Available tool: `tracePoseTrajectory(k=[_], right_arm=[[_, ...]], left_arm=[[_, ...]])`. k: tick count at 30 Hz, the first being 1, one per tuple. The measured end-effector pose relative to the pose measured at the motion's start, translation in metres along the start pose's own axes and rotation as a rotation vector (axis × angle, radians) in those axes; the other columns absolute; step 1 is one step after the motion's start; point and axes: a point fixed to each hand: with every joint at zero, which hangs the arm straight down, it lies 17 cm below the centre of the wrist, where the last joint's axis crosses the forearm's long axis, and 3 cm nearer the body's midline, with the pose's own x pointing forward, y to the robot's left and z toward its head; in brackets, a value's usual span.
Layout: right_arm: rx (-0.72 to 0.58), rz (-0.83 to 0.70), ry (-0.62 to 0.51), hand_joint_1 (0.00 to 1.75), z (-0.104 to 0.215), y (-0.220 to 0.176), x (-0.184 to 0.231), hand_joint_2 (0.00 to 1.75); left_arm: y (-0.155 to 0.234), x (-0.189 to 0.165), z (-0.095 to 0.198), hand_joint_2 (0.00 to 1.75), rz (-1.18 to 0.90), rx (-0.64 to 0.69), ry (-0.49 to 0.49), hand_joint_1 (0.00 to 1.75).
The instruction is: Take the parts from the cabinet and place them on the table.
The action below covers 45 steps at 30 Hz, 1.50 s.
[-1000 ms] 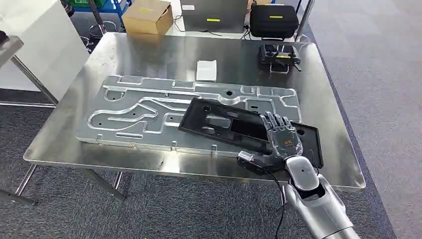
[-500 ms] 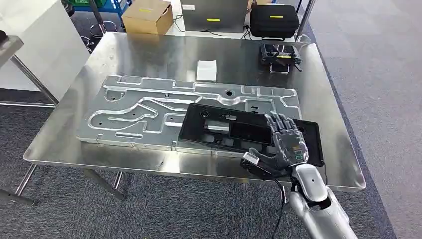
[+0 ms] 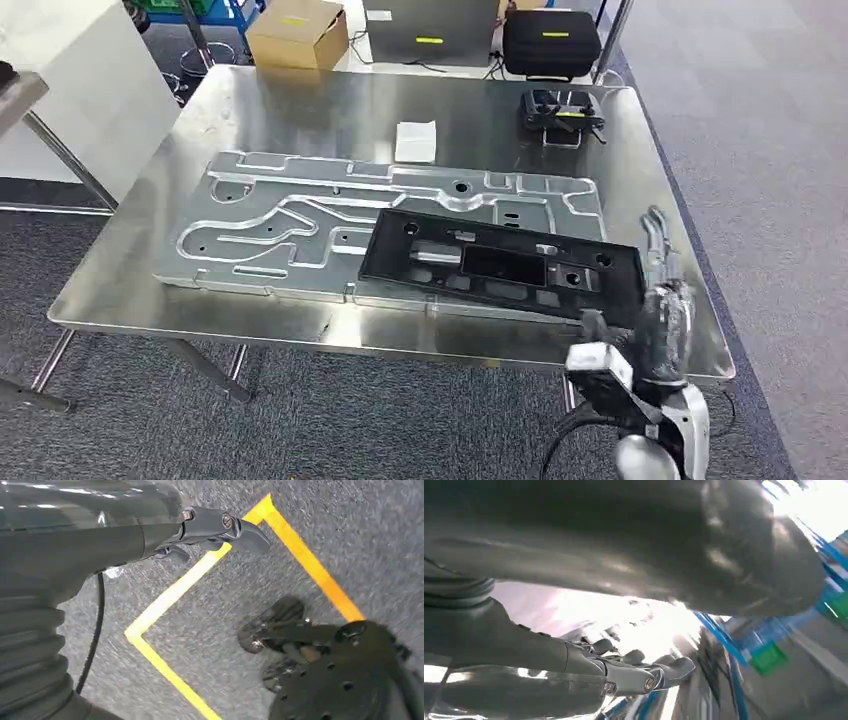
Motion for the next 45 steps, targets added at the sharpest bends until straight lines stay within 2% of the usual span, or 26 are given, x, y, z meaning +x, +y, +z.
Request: tracePoseTrajectory(k=[4, 6, 9, 13, 24, 45], right_arm=[[-0.135, -0.052, -0.095, 0.00, 0.029, -0.043, 0.045, 0.00], [-0.219, -0.056, -0.181, 0.00, 0.053, -0.072, 0.081, 0.00], [-0.279, -0.092, -0.293, 0.00, 0.076, -0.098, 0.125, 0.00], [-0.341, -0.101, -0.315, 0.00, 0.079, -0.118, 0.139, 0.00], [-0.342, -0.086, -0.252, 0.00, 0.087, -0.120, 0.136, 0.00], [-0.353, -0.189, -0.100, 0.00, 0.108, -0.126, 0.127, 0.00]], left_arm=[[-0.003, 0.002, 0.001, 0.00, 0.058, 0.018, -0.018, 0.00], [-0.007, 0.001, 0.003, 0.00, 0.094, 0.035, -0.024, 0.00], [-0.007, 0.001, 0.005, 0.00, 0.114, 0.057, -0.034, 0.00], [-0.003, 0.002, 0.003, 0.00, 0.107, 0.088, -0.041, 0.00], [-0.004, 0.002, -0.001, 0.00, 0.094, 0.122, -0.036, 0.00], [-0.002, -0.006, -0.001, 0.00, 0.060, 0.146, -0.001, 0.00]])
